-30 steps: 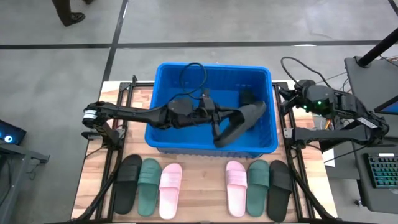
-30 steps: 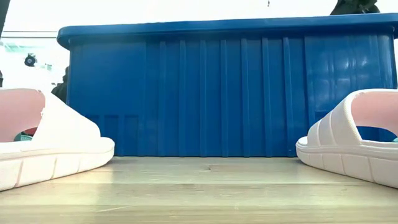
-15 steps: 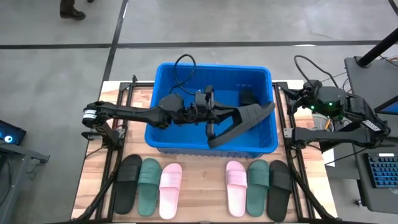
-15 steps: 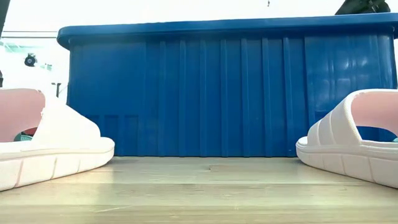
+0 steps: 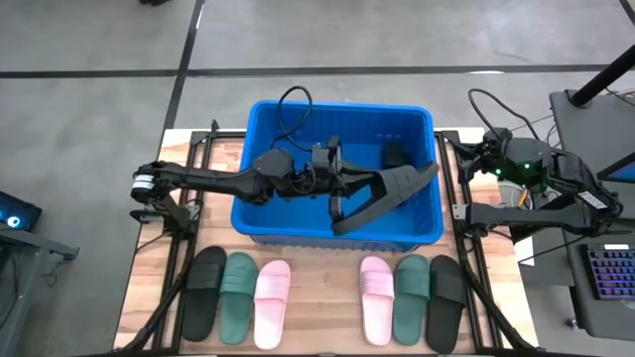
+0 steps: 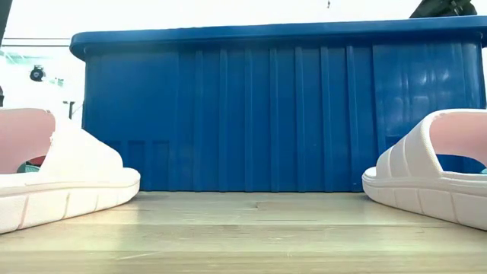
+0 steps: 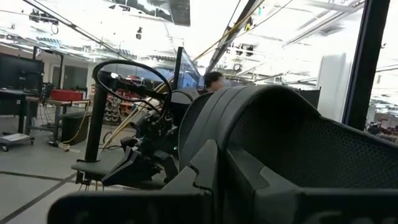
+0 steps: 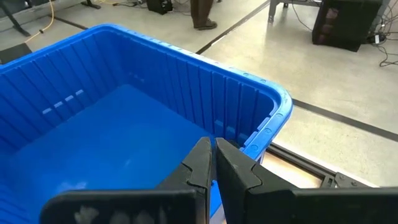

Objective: Pick and place slides into bin
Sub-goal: Put the middle black slide into the blue bin

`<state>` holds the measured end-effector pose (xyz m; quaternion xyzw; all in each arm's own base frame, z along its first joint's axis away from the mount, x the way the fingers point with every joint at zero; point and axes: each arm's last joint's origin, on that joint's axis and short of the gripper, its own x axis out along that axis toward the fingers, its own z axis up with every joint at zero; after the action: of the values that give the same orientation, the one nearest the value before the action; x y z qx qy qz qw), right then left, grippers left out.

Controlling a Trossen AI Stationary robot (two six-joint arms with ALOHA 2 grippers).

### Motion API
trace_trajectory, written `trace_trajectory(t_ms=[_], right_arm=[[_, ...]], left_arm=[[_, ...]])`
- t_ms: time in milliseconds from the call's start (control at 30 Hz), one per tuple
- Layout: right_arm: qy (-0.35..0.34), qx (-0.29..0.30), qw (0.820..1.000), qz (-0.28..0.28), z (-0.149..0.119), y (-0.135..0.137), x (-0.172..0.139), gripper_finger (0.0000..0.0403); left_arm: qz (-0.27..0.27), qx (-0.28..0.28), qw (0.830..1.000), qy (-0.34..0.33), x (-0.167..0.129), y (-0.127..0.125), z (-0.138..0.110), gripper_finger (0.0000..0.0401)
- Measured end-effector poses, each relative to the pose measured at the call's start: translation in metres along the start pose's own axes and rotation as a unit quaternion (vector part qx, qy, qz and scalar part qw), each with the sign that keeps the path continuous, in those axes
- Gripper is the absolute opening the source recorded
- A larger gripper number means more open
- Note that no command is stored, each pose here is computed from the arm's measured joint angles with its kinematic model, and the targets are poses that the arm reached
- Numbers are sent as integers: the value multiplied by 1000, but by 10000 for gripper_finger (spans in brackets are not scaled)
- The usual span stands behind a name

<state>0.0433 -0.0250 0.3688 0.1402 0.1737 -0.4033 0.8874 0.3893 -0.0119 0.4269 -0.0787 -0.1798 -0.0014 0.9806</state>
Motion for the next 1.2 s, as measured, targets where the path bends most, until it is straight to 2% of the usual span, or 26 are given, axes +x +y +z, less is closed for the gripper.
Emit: trace_trajectory(t_ms=[267,567,800,1067,1200], right_arm=[[0,0,1000,0,0,0,0,13],[0,-1,1000,0,0,0,0,13],[-1,-2,1000,-1,0,0,0,13],[0,7,1000,-2,0,0,1,13],[0,7,1000,-2,0,0,1,13]], left_arm=[[57,10,997,49,0,13,-10,0],[118,49,989,76,-2,32,-13,0],[156,63,975,144,-7,57,-25,0],[180,119,957,195,-13,81,-29,0],[187,163,942,225,-16,91,-31,0]])
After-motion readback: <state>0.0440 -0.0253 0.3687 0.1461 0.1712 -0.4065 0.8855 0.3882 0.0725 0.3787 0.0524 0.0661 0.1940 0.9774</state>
